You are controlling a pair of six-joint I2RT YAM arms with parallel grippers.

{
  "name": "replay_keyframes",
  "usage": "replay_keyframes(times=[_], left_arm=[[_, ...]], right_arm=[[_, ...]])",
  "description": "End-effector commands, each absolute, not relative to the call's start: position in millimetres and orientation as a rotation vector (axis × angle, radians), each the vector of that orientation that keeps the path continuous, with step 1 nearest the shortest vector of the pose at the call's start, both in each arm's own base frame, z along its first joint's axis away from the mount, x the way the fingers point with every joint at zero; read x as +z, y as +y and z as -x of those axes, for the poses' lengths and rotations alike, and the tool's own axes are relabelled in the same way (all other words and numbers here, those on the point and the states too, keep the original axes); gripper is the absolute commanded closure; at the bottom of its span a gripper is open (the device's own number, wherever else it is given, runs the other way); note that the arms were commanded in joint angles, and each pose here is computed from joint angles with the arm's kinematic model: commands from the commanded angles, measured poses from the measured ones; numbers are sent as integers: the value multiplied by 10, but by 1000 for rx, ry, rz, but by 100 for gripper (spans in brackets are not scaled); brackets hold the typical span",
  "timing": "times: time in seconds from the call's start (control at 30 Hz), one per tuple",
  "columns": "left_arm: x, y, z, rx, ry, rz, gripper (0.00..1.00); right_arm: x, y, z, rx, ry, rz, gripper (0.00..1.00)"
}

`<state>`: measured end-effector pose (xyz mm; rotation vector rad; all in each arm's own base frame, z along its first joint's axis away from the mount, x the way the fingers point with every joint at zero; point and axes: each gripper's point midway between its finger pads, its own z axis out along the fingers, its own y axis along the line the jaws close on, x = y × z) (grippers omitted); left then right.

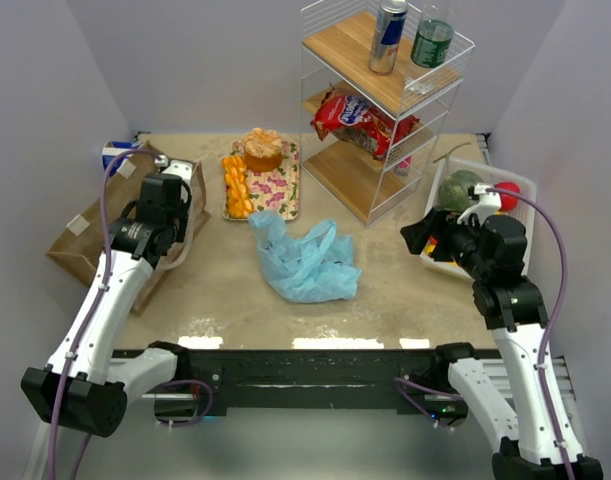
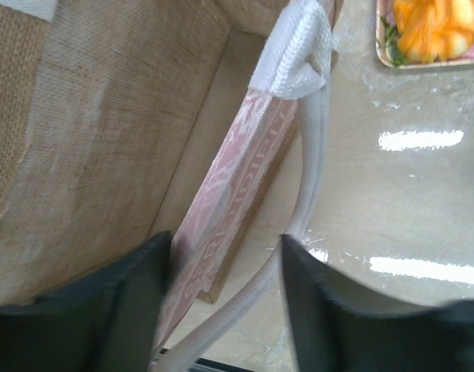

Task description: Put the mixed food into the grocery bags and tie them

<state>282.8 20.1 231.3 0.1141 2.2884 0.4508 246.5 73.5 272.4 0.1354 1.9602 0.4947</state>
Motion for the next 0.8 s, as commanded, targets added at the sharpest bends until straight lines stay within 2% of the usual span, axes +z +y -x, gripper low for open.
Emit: replay_keyframes(times=[0.0,0.03,0.07,0.1,0.13,0.2,0.4,0.63,0.77], left_arm=[[2226,71,-2778,332,2308,-83,66],[2213,44,-2777,308,2310,-75,73],[2223,13,-2794,285,2301,-74,90],[2239,-91,-2804,213,2293,-89,98],[2291,-162,-2844,160,2266,-91,100],[2413,-390,-2873,-11,2216,-109,100],[2708,-776,-2937,-289,2115,-102,100],[2930,-854,-2934,-369,2079,-76,100],[3156,-869,-2936,-412,2032,-58,100]], right_arm=[[2719,1143,-2300,784,1944,-68,16],[2695,1217,-2256,827,1950,-68,16],[2629,1250,-2240,842,1954,-69,16],[2624,1281,-2202,860,1950,-72,16],[2598,1343,-2168,876,1955,-57,16],[2524,1410,-2135,900,1972,-57,16],[2491,1819,-2118,983,1979,32,17],[2496,2716,-1854,1051,2003,263,15],[2242,3233,-1673,1106,2061,377,14]])
